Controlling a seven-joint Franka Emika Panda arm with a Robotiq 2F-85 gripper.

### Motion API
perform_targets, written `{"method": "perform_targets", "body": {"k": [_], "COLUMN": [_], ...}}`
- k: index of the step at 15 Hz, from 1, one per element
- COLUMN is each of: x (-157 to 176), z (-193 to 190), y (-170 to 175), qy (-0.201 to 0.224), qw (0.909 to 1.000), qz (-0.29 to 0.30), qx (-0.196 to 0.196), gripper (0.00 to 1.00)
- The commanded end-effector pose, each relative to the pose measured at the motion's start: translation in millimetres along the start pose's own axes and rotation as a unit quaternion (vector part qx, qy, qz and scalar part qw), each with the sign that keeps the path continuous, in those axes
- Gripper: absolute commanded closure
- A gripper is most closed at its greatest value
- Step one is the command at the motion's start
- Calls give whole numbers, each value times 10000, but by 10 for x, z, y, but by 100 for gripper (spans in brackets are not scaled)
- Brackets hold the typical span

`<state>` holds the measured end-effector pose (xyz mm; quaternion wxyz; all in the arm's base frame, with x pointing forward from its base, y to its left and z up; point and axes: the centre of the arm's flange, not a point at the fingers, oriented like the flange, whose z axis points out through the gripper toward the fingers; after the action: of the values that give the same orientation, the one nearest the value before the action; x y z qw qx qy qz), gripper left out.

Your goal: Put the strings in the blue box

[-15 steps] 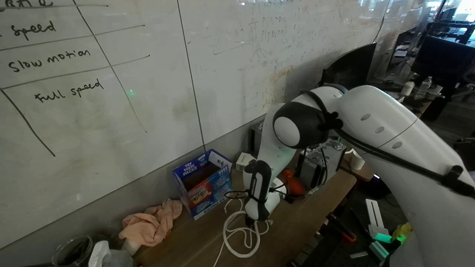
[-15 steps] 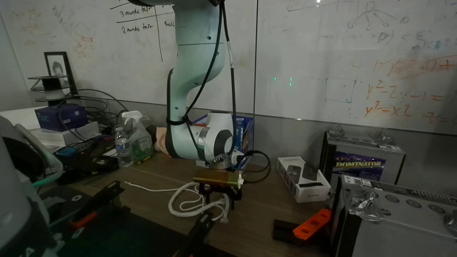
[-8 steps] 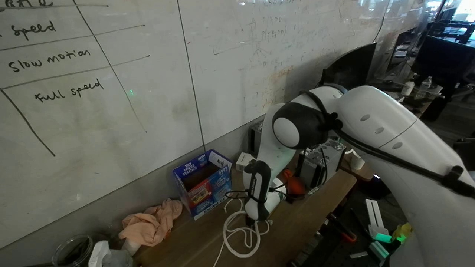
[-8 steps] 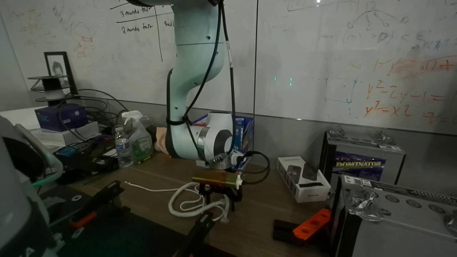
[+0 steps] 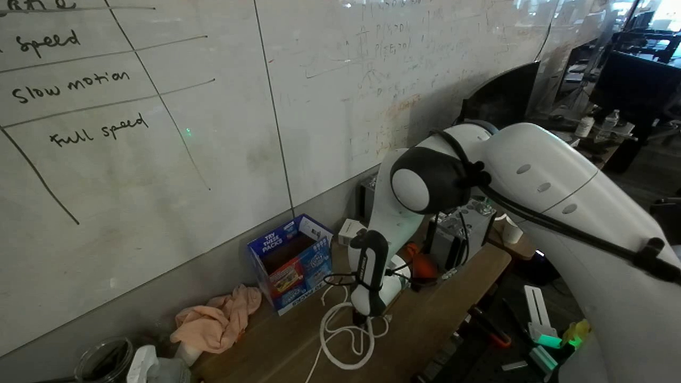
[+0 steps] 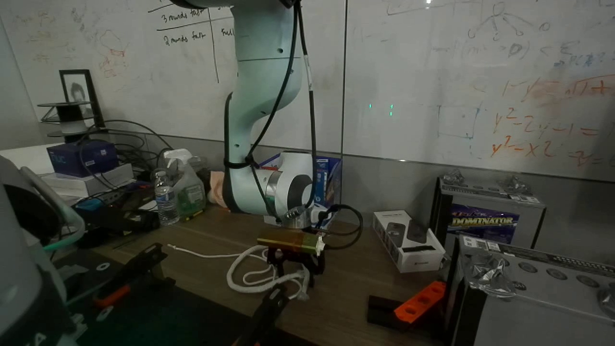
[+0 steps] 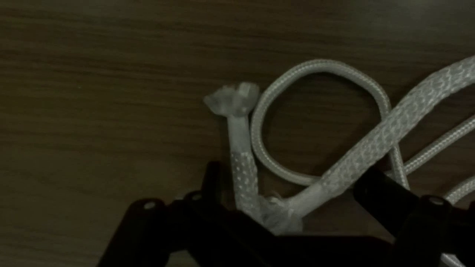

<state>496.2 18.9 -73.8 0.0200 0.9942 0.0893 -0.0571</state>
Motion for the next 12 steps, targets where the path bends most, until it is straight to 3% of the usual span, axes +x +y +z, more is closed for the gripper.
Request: {"method": "perform_targets", "body": {"k": [1, 8, 12], "x": [11, 16, 41], "z": [-16, -18, -20], "y": [2, 55, 34], "qy": [-52, -103, -214], "qw": [9999, 9998, 9997], "qz": [106, 129, 92], "qx": [-58, -121, -80], "gripper": [41, 94, 95]}}
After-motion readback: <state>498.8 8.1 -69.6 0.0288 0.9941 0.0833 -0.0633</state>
